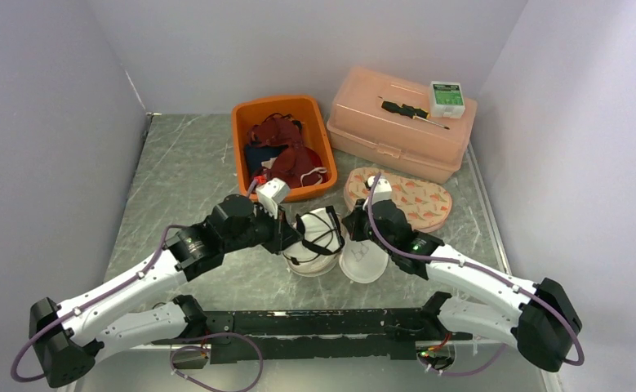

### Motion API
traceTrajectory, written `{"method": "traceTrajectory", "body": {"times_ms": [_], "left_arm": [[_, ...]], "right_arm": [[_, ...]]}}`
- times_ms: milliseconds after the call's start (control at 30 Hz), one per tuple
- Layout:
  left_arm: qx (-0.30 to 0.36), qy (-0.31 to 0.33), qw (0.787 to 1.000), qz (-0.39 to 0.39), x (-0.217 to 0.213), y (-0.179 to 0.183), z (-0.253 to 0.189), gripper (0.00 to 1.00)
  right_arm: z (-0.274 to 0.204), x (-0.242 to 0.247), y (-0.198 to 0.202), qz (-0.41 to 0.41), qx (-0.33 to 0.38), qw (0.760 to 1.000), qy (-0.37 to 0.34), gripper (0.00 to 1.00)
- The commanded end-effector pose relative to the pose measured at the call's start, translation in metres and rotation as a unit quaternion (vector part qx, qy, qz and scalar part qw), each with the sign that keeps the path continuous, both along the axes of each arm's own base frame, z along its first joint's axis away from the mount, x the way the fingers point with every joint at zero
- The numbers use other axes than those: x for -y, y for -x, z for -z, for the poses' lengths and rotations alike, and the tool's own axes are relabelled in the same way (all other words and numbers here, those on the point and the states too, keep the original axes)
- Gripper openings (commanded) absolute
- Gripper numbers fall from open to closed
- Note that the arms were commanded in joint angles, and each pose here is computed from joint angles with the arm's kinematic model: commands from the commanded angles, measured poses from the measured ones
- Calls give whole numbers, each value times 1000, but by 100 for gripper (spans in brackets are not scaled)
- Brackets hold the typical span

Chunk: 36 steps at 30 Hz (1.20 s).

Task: Unzip the laundry bag and remove the bra
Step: Pick up the bra from the laundry bag.

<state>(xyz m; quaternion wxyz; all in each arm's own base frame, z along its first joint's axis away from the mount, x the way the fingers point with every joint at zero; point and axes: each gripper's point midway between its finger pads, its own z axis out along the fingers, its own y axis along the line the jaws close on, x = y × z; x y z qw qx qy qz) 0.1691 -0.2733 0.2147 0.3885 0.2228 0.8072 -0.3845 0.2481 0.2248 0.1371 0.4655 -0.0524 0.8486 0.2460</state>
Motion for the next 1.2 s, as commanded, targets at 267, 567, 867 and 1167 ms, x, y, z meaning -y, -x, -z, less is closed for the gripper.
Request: {"method": "traceTrajectory", "body": {"times_ms": [267,567,867,1167], "left_arm": [[47,48,998,-12,1,-6,-53,3],[45,69,997,8,5,2,-74,3],[69,76,994,22,3,7,-107,3],[114,91,988,47,3,11,-145,3]], "right_arm": [[-35,-1,8,-17,26,999,-40,22],[-52,-1,18,-38,41,997,-60,49],[-76,24,19,-11,72,997,-30,54],[-95,23,30,-38,101,992,-68,62]]}}
